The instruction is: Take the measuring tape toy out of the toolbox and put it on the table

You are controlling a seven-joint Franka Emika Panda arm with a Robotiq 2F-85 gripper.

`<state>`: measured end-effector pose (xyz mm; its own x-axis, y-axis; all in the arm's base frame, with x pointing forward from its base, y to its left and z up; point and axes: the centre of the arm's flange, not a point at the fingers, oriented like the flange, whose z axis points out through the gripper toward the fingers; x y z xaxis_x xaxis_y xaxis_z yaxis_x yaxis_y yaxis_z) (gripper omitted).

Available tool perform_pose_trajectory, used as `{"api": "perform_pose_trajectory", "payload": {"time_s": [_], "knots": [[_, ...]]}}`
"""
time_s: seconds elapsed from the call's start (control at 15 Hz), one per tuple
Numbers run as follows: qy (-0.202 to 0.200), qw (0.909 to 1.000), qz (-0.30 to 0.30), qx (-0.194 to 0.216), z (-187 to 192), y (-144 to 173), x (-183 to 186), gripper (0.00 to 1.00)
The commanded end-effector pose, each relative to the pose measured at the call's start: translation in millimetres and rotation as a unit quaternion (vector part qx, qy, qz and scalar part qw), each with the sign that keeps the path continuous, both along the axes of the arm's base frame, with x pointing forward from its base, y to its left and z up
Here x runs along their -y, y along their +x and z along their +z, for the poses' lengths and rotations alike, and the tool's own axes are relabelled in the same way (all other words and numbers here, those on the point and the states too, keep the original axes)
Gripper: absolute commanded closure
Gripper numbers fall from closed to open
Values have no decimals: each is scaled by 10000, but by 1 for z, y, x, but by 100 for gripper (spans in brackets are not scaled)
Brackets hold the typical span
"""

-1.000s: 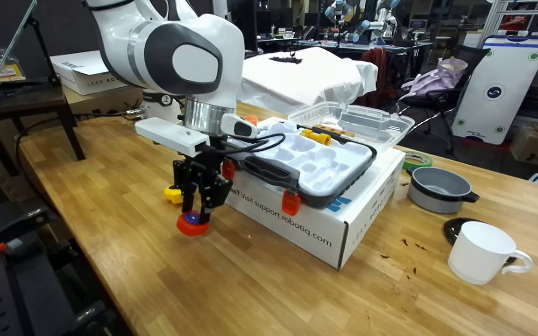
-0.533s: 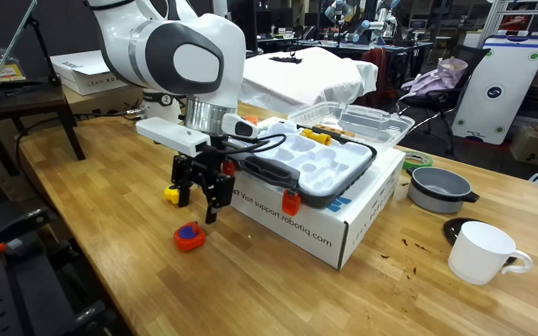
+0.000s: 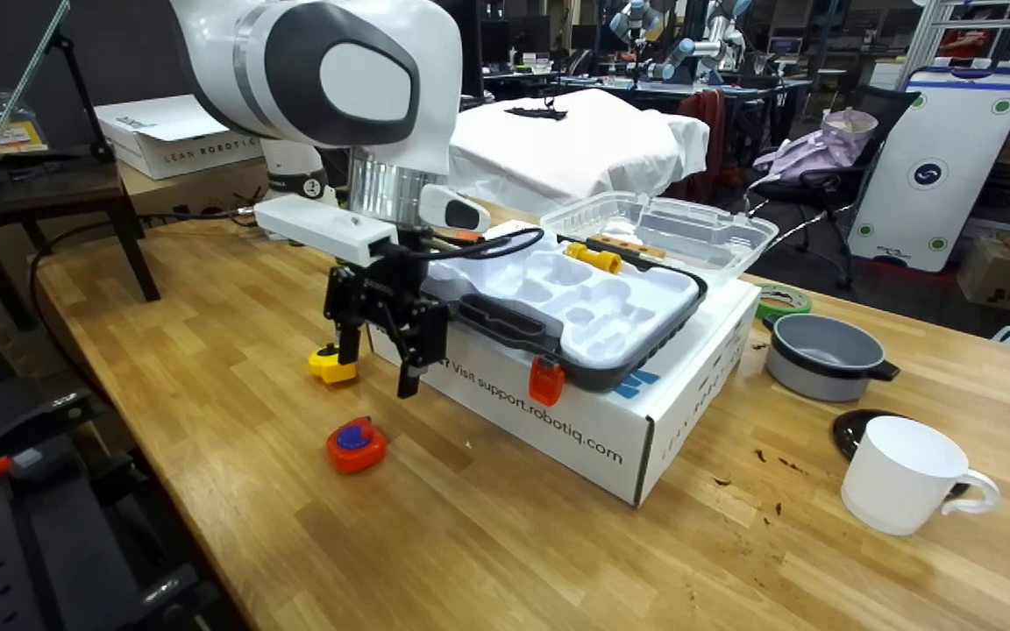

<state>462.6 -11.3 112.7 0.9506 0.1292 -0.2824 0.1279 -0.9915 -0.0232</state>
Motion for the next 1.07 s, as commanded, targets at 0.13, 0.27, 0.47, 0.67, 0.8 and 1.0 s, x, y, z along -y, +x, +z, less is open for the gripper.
{"api": "perform_pose_trajectory", "payload": {"time_s": [0.13,0.27,0.47,0.67,0.8,1.0], "knots": [[13,9997,219,72,71,-39,8,0],[-1,9996,240,148,96,-56,8,0],[-23,9990,269,347,133,-82,5,0],[-41,9980,275,564,160,-104,4,0],[-86,9973,313,659,177,-121,0,0],[-78,9966,393,720,198,-131,-4,0]]}}
